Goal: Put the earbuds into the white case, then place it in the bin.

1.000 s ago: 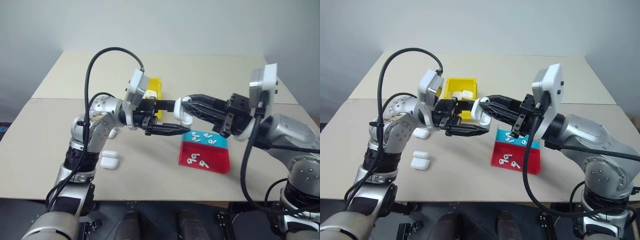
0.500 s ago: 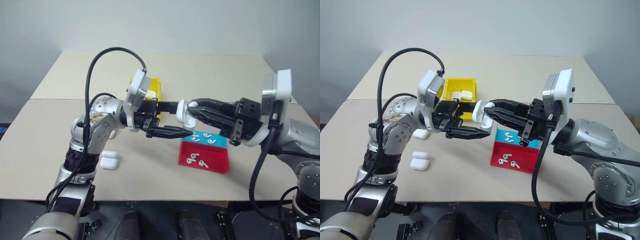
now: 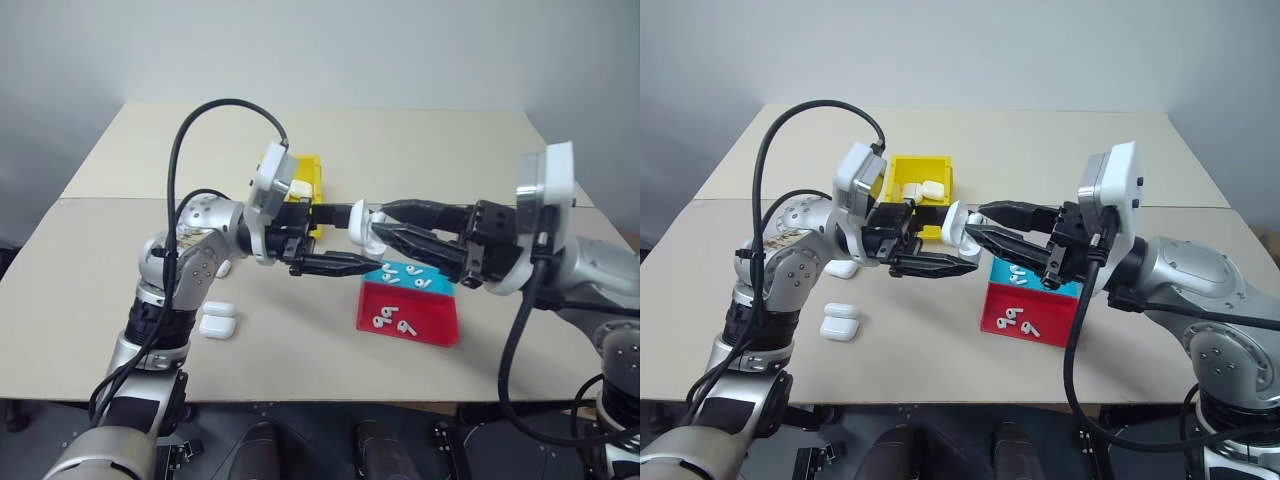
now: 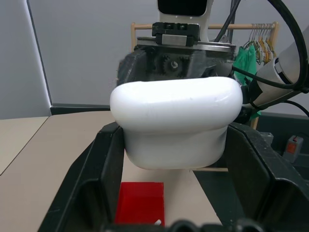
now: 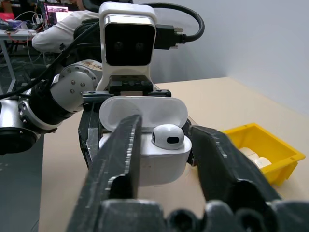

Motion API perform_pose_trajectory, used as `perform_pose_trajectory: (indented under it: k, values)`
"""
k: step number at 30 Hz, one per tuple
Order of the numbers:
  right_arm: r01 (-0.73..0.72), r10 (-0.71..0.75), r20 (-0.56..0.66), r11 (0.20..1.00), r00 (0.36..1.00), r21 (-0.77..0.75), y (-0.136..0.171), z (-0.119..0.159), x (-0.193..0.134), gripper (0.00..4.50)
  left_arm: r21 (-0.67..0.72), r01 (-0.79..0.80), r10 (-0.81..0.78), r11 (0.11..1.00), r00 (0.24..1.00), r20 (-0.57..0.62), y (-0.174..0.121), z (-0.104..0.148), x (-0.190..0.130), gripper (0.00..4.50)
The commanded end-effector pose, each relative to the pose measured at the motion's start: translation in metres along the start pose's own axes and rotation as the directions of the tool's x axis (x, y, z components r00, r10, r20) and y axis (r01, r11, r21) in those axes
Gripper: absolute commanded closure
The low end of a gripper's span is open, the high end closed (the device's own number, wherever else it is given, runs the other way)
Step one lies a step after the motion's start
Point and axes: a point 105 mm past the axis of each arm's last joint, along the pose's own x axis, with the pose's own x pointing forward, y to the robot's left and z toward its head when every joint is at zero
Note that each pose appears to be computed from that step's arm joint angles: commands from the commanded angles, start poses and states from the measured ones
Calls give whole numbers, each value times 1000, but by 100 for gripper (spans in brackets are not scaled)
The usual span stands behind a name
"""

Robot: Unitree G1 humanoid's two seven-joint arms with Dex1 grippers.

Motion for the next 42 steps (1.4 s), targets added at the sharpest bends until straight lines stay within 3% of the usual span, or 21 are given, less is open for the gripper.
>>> perform_pose_trajectory:
  k: [1,2,10,13,18,20,23,27,39,42]
  values:
    - [-43,43,-17,999,999,8,8,-1,2,119,83,-10,6,996,999,49,0,20,-1,171]
    - [-36,36,-17,999,999,6,7,0,1,89,83,-10,6,997,999,49,0,20,-1,171]
    - [81,-81,-1,996,997,-25,-22,14,-16,89,82,-11,7,997,999,52,0,20,0,171]
    - [105,-110,-83,992,990,-69,-42,17,-33,89,83,-5,1,997,999,52,-3,20,0,171]
    - [7,-42,-306,994,951,-112,-57,5,-54,89,85,0,-3,996,999,43,-7,19,0,171]
    - [-37,-42,-449,986,892,-165,-64,-14,-56,89,86,2,-5,996,999,42,-9,19,0,171]
    - [-195,-98,-692,923,715,-332,-82,-58,-59,89,86,13,-17,996,999,42,-14,20,0,171]
    - [-354,-69,-799,871,598,-341,-98,-88,-47,89,83,30,-33,996,999,43,-18,18,2,171]
    - [-548,11,-914,803,406,-234,-137,-135,-21,89,83,17,-21,996,998,57,-20,16,3,171]
    - [-556,41,-919,807,392,-200,-140,-140,-19,148,84,9,-14,996,998,60,-20,15,2,171]
